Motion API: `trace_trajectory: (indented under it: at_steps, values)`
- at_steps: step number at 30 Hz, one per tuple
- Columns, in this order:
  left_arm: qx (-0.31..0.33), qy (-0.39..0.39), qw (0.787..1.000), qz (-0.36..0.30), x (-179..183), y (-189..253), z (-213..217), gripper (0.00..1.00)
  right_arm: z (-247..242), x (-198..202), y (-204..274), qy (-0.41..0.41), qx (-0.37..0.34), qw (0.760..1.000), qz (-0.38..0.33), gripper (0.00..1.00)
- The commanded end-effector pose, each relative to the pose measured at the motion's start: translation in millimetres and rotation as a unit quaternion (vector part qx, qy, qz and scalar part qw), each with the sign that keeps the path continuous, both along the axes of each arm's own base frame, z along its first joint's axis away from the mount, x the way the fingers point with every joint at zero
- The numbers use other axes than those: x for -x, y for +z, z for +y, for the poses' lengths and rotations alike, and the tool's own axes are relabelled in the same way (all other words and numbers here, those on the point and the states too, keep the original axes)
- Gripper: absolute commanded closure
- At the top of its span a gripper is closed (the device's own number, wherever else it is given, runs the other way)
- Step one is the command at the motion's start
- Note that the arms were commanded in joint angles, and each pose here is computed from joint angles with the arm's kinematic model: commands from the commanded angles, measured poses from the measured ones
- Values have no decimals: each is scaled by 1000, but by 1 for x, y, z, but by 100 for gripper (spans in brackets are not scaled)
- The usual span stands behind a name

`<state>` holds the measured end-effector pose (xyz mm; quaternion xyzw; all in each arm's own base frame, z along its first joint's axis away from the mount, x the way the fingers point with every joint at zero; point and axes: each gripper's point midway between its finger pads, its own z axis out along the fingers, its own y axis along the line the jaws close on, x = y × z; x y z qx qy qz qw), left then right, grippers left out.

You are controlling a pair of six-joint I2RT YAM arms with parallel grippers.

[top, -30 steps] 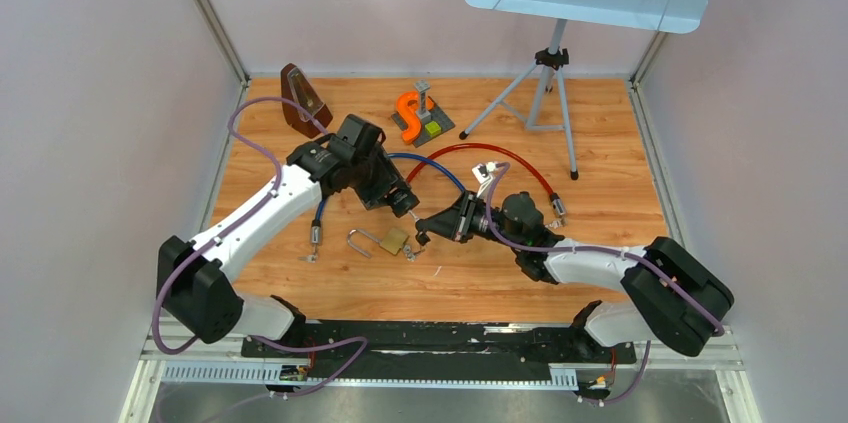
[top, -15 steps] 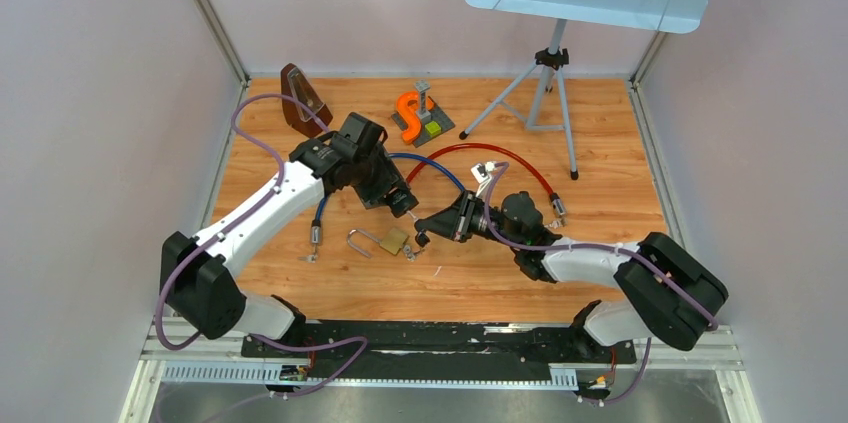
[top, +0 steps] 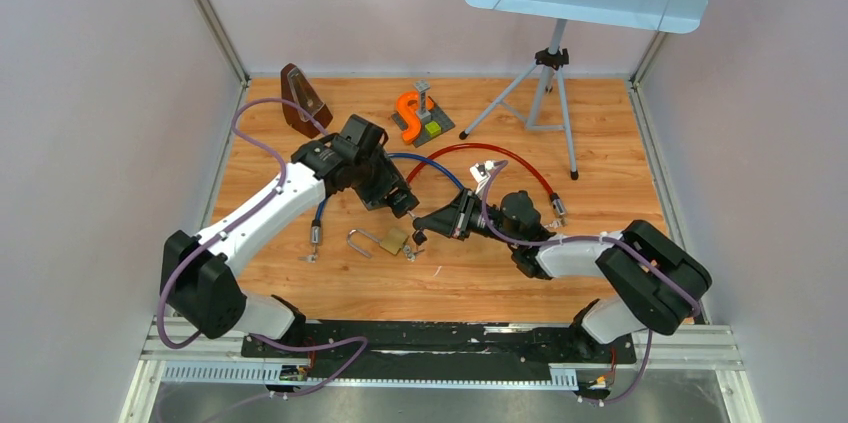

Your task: Unlock with the key

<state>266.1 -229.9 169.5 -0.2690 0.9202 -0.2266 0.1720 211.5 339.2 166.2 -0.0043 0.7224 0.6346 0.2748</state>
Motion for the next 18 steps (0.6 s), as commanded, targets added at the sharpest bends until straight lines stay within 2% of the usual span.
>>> trace_trajectory:
  at_steps: [1, 7, 14, 18]
  values:
    - [44, -11, 999, -26, 3, 21, -19, 98, 1, -5, 38, 1, -75, 997, -23, 100]
    - [46, -30, 997, -47, 9, 29, -32, 98, -3, -14, 33, -17, -74, 997, -5, 100]
    - [46, -24, 997, -58, 23, 32, -42, 98, -9, -24, 41, -47, -64, 995, -54, 100]
    - [68, -28, 996, -53, 30, 36, -48, 98, -16, -25, 49, -60, -61, 991, -102, 100]
